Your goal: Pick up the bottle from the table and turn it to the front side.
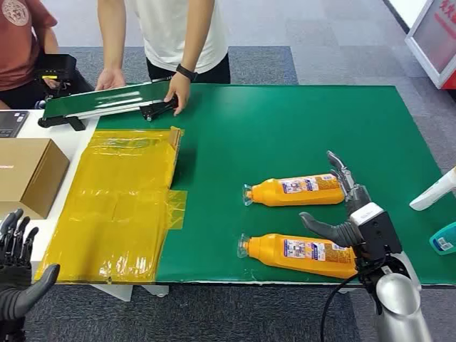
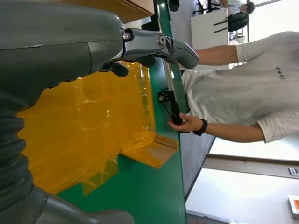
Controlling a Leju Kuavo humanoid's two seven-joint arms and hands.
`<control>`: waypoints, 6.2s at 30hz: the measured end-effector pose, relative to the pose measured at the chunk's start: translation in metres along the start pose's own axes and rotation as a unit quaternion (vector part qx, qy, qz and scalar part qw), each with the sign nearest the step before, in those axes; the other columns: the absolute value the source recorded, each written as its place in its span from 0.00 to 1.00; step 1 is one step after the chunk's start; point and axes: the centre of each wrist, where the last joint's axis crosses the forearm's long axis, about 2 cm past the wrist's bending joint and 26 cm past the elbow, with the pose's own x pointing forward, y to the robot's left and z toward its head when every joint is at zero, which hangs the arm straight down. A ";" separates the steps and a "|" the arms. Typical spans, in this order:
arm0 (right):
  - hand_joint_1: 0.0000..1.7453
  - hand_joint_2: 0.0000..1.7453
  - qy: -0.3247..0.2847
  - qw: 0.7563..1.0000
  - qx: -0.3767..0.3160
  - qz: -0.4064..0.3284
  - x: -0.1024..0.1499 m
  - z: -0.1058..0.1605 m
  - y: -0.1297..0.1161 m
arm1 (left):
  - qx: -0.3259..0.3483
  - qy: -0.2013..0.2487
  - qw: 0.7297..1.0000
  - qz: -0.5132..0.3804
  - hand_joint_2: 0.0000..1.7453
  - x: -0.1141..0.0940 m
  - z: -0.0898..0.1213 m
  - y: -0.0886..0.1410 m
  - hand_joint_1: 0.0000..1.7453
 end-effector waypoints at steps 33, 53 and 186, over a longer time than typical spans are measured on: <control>0.00 1.00 0.137 0.924 0.039 0.355 0.009 0.018 0.007 | 0.013 -0.023 1.000 -0.012 1.00 0.015 0.012 0.010 0.00; 0.00 1.00 0.175 0.877 0.095 0.437 0.020 0.056 0.027 | 0.049 -0.045 0.997 -0.032 1.00 0.027 0.020 0.023 0.00; 1.00 1.00 0.039 0.985 0.149 -0.082 -0.001 -0.103 0.179 | -0.284 0.055 0.933 0.215 1.00 -0.035 -0.162 -0.208 0.00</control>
